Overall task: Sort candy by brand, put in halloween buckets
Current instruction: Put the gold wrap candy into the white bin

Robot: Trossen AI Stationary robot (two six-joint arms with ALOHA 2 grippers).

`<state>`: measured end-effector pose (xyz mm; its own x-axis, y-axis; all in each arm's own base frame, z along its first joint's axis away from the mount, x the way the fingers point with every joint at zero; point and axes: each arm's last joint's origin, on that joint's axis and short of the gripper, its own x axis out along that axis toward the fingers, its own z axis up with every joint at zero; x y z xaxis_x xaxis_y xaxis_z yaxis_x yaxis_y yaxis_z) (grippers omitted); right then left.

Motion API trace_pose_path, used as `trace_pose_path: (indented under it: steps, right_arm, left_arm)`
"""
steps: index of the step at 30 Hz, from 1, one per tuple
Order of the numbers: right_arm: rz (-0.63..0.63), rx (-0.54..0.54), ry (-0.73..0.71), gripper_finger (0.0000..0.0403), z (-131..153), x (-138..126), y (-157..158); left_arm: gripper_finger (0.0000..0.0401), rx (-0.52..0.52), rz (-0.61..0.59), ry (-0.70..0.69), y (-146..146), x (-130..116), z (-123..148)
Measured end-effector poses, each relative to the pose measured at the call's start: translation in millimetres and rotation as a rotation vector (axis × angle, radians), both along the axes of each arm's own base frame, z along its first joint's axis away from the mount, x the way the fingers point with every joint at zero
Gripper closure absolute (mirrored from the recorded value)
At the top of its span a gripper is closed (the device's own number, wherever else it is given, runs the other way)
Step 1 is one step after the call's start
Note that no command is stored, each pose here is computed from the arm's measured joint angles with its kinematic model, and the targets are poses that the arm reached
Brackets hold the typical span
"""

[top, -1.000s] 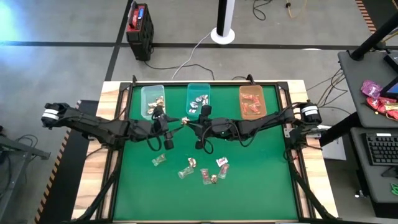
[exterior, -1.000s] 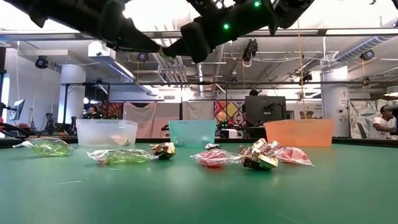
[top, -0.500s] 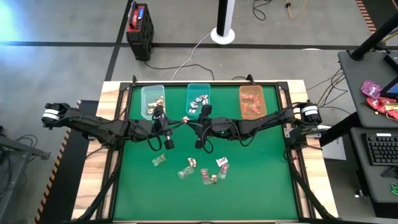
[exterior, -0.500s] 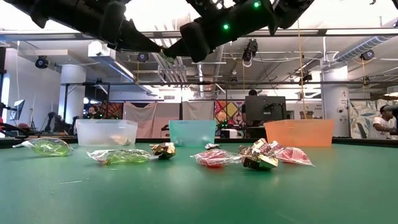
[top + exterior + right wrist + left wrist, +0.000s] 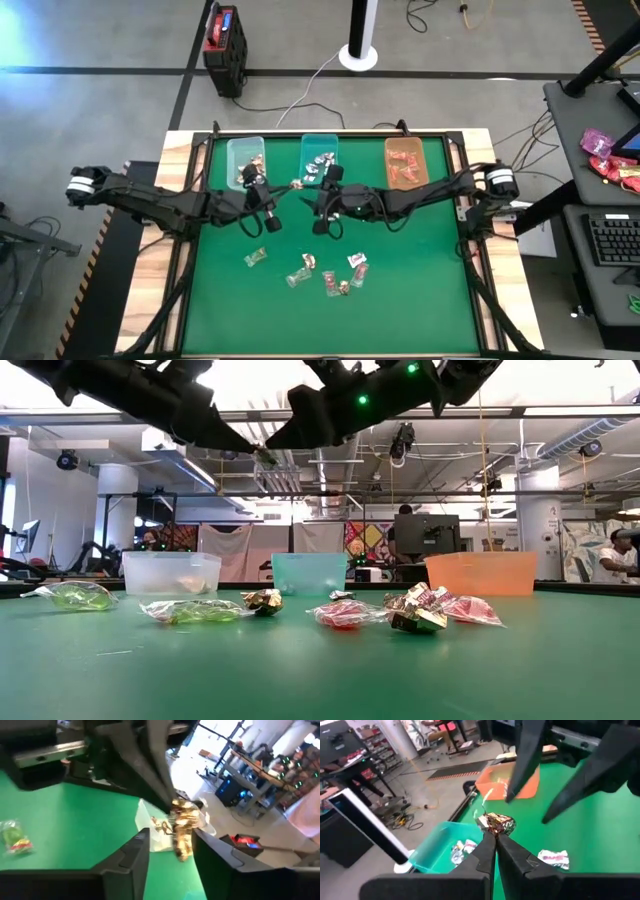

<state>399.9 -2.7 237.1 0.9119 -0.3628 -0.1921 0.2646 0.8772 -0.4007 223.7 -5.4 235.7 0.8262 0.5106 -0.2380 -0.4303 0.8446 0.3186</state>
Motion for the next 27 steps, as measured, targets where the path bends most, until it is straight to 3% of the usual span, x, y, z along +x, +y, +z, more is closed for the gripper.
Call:
trace_pose_path:
  steps: [7, 17, 22, 27]
  right_arm:
    - [-0.06, 0.048, 0.023, 0.0228, -2, -2, -16]
    - [-0.145, 0.142, 0.108, 0.0225, -14, -8, -36]
    - [-0.148, 0.146, 0.121, 0.0223, -15, -8, -37]
    - [-0.148, 0.141, 0.121, 0.0225, -15, -8, -38]
  left_arm:
    - [0.0401, 0.021, 0.151, 0.044, 12, -5, -3]
    - [0.0401, -0.016, 0.421, 0.16, 52, -25, -12]
    - [0.0401, -0.104, 0.551, 0.213, 77, -39, -14]
    - [0.0401, -0.272, 0.622, 0.277, 103, -53, -11]
